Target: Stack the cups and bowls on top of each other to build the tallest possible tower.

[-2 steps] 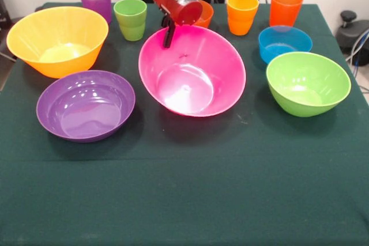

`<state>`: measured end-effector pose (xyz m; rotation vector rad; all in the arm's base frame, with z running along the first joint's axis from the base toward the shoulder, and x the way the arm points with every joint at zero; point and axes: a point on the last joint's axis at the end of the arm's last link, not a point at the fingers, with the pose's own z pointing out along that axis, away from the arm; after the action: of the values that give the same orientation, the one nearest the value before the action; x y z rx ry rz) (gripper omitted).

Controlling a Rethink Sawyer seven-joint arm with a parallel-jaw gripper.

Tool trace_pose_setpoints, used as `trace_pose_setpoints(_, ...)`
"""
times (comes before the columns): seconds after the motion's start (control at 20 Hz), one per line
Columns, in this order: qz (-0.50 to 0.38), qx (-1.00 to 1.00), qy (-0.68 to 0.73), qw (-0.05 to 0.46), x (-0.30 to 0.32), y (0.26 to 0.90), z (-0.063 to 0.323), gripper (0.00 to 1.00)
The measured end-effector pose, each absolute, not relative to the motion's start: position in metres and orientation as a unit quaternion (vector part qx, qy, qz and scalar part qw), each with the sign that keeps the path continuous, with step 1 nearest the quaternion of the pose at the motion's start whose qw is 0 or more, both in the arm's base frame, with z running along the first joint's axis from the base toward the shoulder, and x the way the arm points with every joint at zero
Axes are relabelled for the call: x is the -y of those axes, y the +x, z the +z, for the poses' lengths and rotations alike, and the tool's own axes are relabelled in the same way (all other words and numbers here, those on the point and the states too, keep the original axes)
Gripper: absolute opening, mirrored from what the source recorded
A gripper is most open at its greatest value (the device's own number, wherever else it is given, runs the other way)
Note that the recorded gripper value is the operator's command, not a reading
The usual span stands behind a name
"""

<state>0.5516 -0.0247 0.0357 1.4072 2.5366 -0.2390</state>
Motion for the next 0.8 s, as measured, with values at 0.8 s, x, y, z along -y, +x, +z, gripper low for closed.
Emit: trace_pose_setpoints(0.8, -0.064, -0.865, 0.488, 0.096, 0.020, 0.557, 0.061, 0.00)
